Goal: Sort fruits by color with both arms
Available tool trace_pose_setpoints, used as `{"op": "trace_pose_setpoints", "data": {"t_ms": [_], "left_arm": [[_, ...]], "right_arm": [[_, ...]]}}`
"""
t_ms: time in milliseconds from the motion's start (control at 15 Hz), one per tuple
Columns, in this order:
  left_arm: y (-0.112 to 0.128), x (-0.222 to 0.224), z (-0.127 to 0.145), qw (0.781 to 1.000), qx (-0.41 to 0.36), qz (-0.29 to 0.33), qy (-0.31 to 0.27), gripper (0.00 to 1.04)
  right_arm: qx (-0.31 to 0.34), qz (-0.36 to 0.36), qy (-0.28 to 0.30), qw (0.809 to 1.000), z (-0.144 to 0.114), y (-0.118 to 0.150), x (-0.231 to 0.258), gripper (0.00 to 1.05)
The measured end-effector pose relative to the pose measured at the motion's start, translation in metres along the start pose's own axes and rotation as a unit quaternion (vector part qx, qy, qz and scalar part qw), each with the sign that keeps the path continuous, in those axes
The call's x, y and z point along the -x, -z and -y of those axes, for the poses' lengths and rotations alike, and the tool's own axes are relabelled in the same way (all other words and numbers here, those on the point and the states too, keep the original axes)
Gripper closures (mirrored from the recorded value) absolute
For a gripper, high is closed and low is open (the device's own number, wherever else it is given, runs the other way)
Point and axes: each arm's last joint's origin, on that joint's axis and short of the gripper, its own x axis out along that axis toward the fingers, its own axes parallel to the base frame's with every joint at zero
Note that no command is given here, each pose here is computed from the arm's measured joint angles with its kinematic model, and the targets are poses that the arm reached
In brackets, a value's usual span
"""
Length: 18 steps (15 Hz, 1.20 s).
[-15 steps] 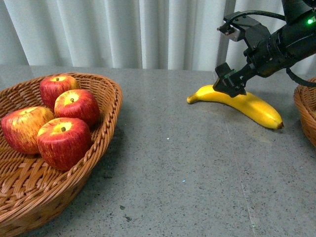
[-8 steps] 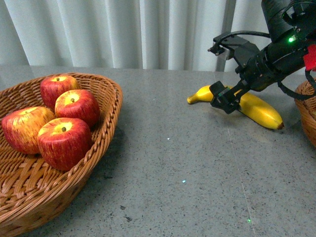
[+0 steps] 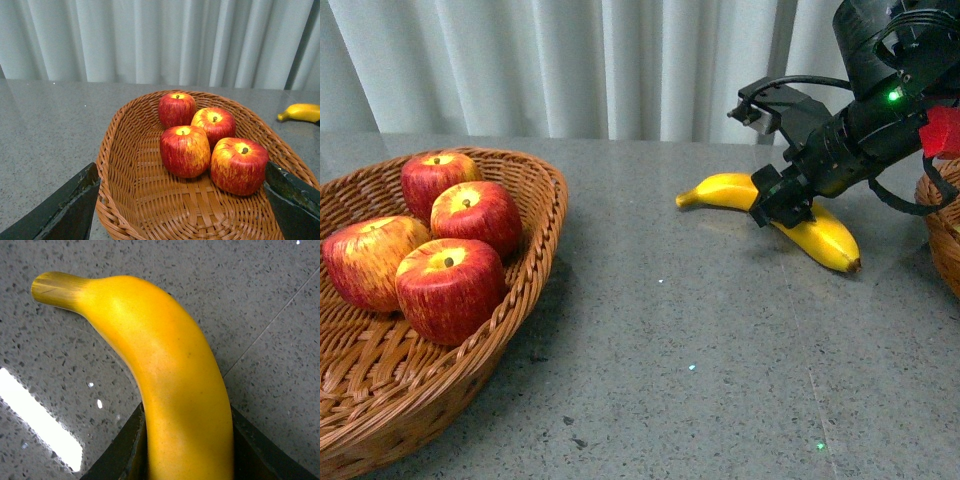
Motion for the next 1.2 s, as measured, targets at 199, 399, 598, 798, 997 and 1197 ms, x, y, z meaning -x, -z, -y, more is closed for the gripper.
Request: {"op": "trace_pose_setpoints", "data": {"t_ms": [199,399,598,798,997,1197], "left_arm": [[0.000,0.000,0.000,1.000,0.000,0.000,0.000,0.07],[0.000,0.000,0.000,1.000,0.000,0.000,0.000,0.07],[0.000,0.000,0.000,1.000,0.000,0.000,0.000,0.07],[0.000,0.000,0.000,1.000,0.000,0.000,0.000,0.07],[0.000,0.000,0.000,1.000,0.000,0.000,0.000,0.07],[0.000,0.000,0.000,1.000,0.000,0.000,0.000,0.07]], "right_arm": [[-0.069,0.103,-0.039,0.991,0.007,-0.019,0.027,0.70],[-0.153,0.231,-0.071,0.958,0.039,-0.016,0.104,0.70],[-0.238,0.279,-0.058,0.929,0.080,0.055,0.173,0.70],[-0.303,0.236,0.017,0.923,0.104,0.144,0.224,0.70],[-0.302,0.173,0.046,0.936,0.098,0.186,0.227,0.62],[-0.260,0.186,0.052,0.946,0.092,0.178,0.241,0.29]]}}
